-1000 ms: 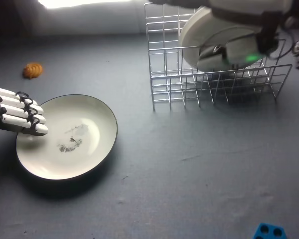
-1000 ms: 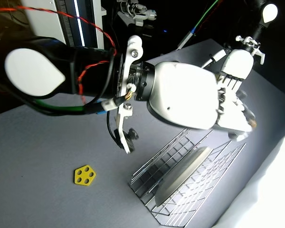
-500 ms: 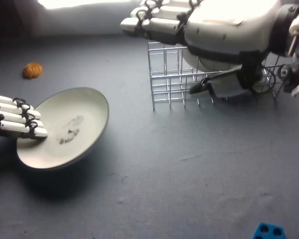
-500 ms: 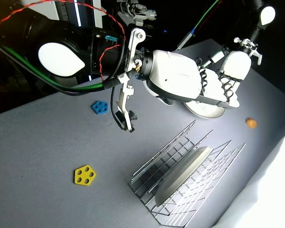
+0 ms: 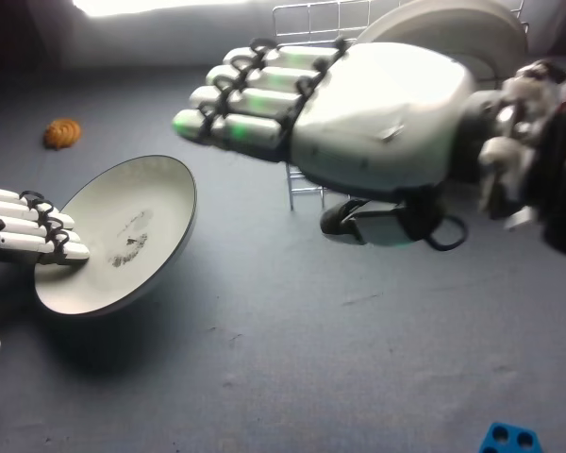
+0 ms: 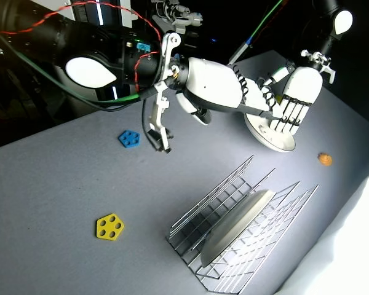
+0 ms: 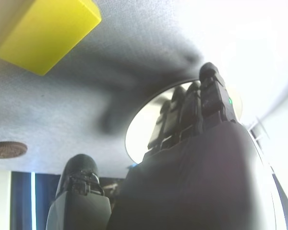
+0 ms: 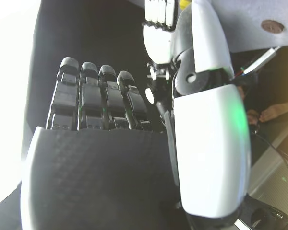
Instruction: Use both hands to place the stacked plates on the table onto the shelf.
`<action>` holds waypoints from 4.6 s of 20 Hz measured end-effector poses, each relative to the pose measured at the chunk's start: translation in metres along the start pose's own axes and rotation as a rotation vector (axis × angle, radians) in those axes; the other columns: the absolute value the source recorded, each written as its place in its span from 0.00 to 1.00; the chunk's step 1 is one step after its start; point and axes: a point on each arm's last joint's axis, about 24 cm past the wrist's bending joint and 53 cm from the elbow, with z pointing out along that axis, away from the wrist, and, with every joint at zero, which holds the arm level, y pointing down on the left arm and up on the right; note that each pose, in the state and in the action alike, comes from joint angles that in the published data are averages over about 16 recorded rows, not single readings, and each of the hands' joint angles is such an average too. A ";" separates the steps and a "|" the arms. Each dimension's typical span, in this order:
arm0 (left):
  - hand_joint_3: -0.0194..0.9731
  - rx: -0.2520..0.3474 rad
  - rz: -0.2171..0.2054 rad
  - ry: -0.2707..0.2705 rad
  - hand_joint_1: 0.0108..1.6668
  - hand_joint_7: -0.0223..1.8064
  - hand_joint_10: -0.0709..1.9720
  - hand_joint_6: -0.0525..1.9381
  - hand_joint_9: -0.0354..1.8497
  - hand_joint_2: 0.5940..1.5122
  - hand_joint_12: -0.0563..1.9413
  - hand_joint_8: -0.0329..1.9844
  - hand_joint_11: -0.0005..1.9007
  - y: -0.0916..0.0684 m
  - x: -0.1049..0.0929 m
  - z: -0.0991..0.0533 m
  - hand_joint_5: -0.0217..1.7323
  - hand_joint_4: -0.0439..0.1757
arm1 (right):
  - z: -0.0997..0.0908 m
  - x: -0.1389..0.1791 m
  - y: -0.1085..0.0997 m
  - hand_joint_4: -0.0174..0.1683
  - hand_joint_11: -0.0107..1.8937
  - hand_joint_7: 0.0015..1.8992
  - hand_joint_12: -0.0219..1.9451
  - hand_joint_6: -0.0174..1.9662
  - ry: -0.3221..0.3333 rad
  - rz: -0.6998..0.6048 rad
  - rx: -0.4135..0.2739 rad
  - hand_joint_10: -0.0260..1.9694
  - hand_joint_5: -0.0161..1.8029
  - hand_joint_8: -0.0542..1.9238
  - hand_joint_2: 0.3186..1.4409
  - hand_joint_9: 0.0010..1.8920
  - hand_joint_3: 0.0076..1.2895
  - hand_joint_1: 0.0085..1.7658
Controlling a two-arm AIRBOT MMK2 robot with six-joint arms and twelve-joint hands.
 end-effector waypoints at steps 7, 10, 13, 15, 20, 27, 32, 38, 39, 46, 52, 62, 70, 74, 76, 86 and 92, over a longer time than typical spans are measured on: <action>0.04 0.002 -0.027 0.000 0.00 0.01 0.01 0.01 0.01 0.56 0.04 0.01 0.01 0.001 0.003 0.001 0.01 0.16 | 0.030 0.029 0.011 0.10 0.02 0.01 0.01 0.02 0.029 -0.016 -0.032 0.00 0.02 0.03 0.63 0.01 0.00 0.72; 0.04 0.003 -0.036 0.000 0.00 0.01 0.01 0.01 0.01 0.56 0.04 0.01 0.01 0.001 0.004 0.001 0.00 0.16 | 0.045 0.042 0.012 0.10 0.02 0.01 0.01 0.02 0.043 -0.021 -0.037 0.00 0.02 0.03 0.65 0.01 0.00 0.72; 0.04 0.005 -0.041 0.001 0.00 0.01 0.01 0.01 0.01 0.56 0.04 0.01 0.01 0.001 0.005 0.002 0.00 0.16 | 0.060 0.054 0.011 0.10 0.02 0.01 0.01 0.02 0.054 -0.024 -0.036 0.00 0.02 0.03 0.66 0.01 0.00 0.73; 0.04 0.006 -0.043 0.001 0.00 0.01 0.01 0.01 0.00 0.56 0.04 0.01 0.01 0.001 0.005 0.002 0.00 0.16 | 0.069 0.061 0.010 0.10 0.02 0.01 0.01 0.02 0.060 -0.032 -0.036 0.00 0.02 0.03 0.66 0.01 0.00 0.73; 0.04 0.009 -0.044 0.001 0.00 0.01 0.01 0.01 0.00 0.57 0.04 0.01 0.01 0.001 0.005 0.002 0.01 0.16 | 0.090 0.080 0.004 0.10 0.02 0.01 0.01 0.02 0.072 -0.048 -0.028 0.00 0.02 0.03 0.67 0.01 0.00 0.74; 0.04 0.012 -0.043 0.002 0.00 0.01 0.01 0.01 0.00 0.57 0.04 0.01 0.02 0.000 0.004 0.003 0.01 0.16 | 0.112 0.100 -0.007 0.10 0.02 0.01 0.01 0.02 0.083 -0.057 -0.006 0.00 0.02 0.03 0.68 0.01 0.00 0.78; 0.04 0.013 -0.040 0.003 0.00 0.01 0.01 0.01 0.00 0.56 0.04 0.01 0.02 0.000 0.004 0.004 0.01 0.16 | 0.122 0.109 -0.007 0.11 0.02 0.01 0.01 0.02 0.087 -0.054 -0.002 0.01 0.02 0.03 0.70 0.01 0.00 0.79; 0.04 0.014 -0.036 0.004 0.00 0.01 0.01 0.01 0.01 0.56 0.04 0.01 0.02 0.000 0.003 0.004 0.00 0.16 | 0.128 0.111 -0.004 0.10 0.02 0.06 0.19 0.02 0.075 -0.037 -0.004 0.03 0.08 0.04 0.73 0.06 0.00 0.79; 0.04 0.014 -0.036 0.004 0.00 0.01 0.01 0.01 0.01 0.56 0.04 0.01 0.02 0.000 0.003 0.004 0.00 0.16 | 0.129 0.111 -0.003 0.10 0.02 0.08 0.24 0.03 0.073 -0.033 -0.004 0.03 0.09 0.04 0.73 0.08 0.00 0.78; 0.04 0.014 -0.035 0.005 0.00 0.01 0.01 0.01 0.01 0.56 0.04 0.01 0.02 -0.001 0.003 0.005 0.01 0.16 | 0.132 0.105 0.002 0.10 0.07 0.25 0.56 0.12 0.036 -0.007 -0.009 0.17 0.25 0.07 0.73 0.21 0.00 0.72; 0.04 0.015 -0.030 0.000 0.00 0.01 0.01 0.01 0.01 0.56 0.04 0.01 0.01 -0.002 -0.001 0.005 0.00 0.16 | 0.133 0.098 0.006 0.10 0.19 0.38 0.74 0.29 0.000 0.005 -0.016 0.34 0.37 0.18 0.70 0.33 0.00 0.68; 0.04 0.051 -0.004 -0.081 0.00 0.02 0.03 0.02 0.02 0.57 0.03 0.01 0.01 -0.017 -0.040 0.002 0.01 0.18 | 0.132 0.093 0.006 0.09 0.35 0.46 0.71 0.51 -0.030 0.014 -0.017 0.56 0.45 0.43 0.63 0.44 0.00 0.70; 0.04 0.102 0.018 -0.181 0.00 0.02 0.04 0.03 0.03 0.56 0.03 0.01 0.01 -0.038 -0.082 -0.011 0.02 0.20 | 0.124 0.089 -0.004 0.09 0.37 0.48 0.71 0.53 -0.034 0.034 0.004 0.60 0.46 0.49 0.61 0.47 0.00 0.71; 0.04 0.121 0.028 -0.211 0.00 0.02 0.04 0.03 0.03 0.56 0.03 0.01 0.01 -0.046 -0.094 -0.018 0.02 0.20 | 0.115 0.083 -0.009 0.08 0.36 0.48 0.71 0.53 -0.031 0.053 0.015 0.61 0.46 0.49 0.61 0.47 0.00 0.71; 0.04 0.125 0.035 -0.218 0.00 0.02 0.04 0.03 0.03 0.56 0.03 0.01 0.01 -0.048 -0.097 -0.020 0.02 0.20 | 0.110 0.078 -0.010 0.08 0.37 0.49 0.71 0.53 -0.030 0.066 0.020 0.60 0.47 0.49 0.61 0.47 0.00 0.72; 0.04 0.143 0.056 -0.227 0.00 0.02 0.04 0.03 0.03 0.57 0.03 0.01 0.01 -0.059 -0.102 -0.021 0.02 0.20 | 0.080 0.040 0.002 0.08 0.38 0.52 0.72 0.53 -0.043 0.141 0.015 0.60 0.50 0.49 0.61 0.48 0.00 0.75; 0.04 0.136 0.061 -0.219 0.00 0.02 0.04 0.03 0.03 0.57 0.03 0.01 0.01 -0.058 -0.099 -0.020 0.02 0.21 | 0.065 0.018 0.016 0.08 0.37 0.52 0.72 0.53 -0.056 0.183 0.000 0.60 0.51 0.51 0.62 0.47 0.00 0.76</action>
